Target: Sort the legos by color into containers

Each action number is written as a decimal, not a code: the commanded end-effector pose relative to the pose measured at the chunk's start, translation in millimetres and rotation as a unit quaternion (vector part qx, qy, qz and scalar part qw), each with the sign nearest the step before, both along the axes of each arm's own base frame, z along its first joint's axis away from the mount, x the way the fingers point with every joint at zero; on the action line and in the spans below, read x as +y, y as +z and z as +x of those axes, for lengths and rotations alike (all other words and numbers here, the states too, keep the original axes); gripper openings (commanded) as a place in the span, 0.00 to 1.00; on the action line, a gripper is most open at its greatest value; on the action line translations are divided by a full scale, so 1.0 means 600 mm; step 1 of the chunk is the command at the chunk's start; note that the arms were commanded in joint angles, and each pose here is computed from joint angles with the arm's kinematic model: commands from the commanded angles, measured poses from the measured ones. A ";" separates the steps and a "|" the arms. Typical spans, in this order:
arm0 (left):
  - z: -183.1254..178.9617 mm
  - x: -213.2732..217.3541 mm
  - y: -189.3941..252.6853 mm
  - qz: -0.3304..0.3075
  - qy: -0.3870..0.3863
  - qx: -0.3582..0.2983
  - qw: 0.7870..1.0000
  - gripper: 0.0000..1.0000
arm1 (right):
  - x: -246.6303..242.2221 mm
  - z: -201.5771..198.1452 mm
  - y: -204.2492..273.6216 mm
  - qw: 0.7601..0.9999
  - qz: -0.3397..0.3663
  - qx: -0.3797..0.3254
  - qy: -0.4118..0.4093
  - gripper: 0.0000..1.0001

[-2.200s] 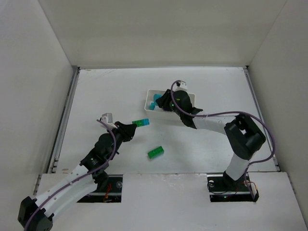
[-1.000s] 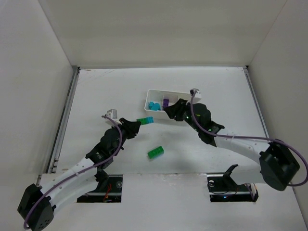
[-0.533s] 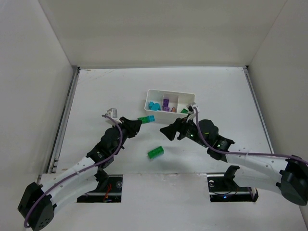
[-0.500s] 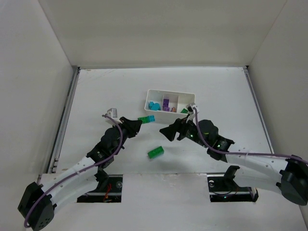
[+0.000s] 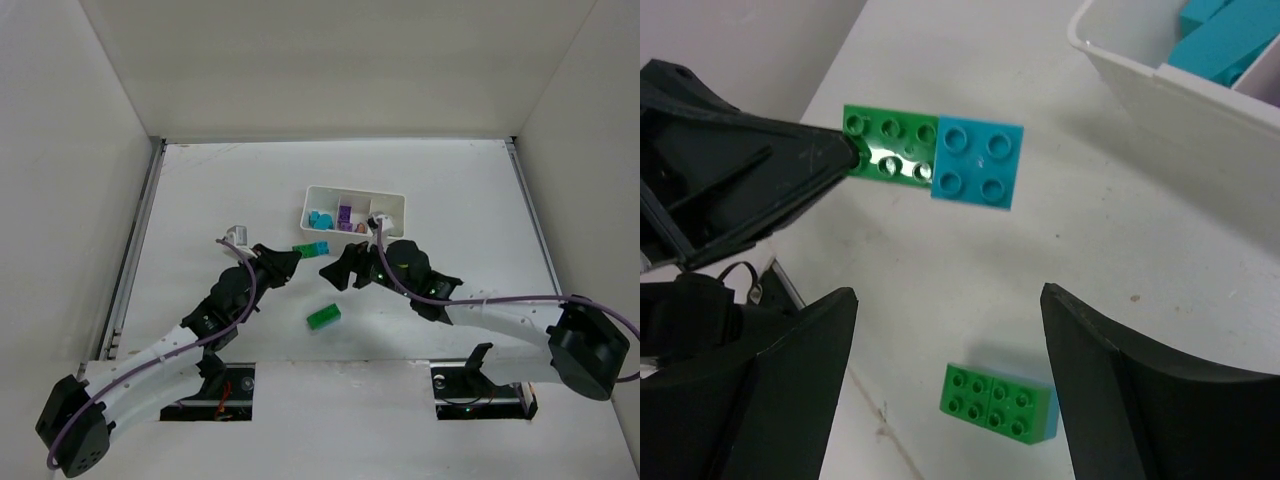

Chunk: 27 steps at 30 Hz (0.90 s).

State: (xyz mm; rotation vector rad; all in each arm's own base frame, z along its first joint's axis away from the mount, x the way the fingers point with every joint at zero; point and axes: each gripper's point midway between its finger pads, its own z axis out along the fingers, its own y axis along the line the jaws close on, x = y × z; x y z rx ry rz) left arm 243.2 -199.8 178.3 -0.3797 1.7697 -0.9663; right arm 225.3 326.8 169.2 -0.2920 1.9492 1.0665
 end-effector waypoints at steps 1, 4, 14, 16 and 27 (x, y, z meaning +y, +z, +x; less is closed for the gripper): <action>-0.006 -0.015 0.039 -0.035 -0.015 -0.029 0.999 0.09 | 0.025 0.025 0.068 0.998 0.046 -0.041 -0.001 0.79; -0.011 -0.019 0.031 -0.038 -0.021 -0.023 0.999 0.09 | 0.028 0.035 0.065 0.998 0.045 -0.041 -0.006 0.78; -0.021 -0.019 0.024 -0.043 -0.029 -0.021 0.998 0.09 | 0.021 0.072 0.059 0.998 0.039 -0.039 -0.038 0.66; -0.024 -0.021 0.024 -0.045 -0.034 -0.023 0.998 0.09 | 0.024 0.078 0.053 0.998 0.036 -0.036 -0.039 0.64; -0.025 -0.023 0.017 -0.044 -0.039 -0.018 0.998 0.09 | 0.031 0.087 0.039 0.998 0.038 -0.018 -0.044 0.38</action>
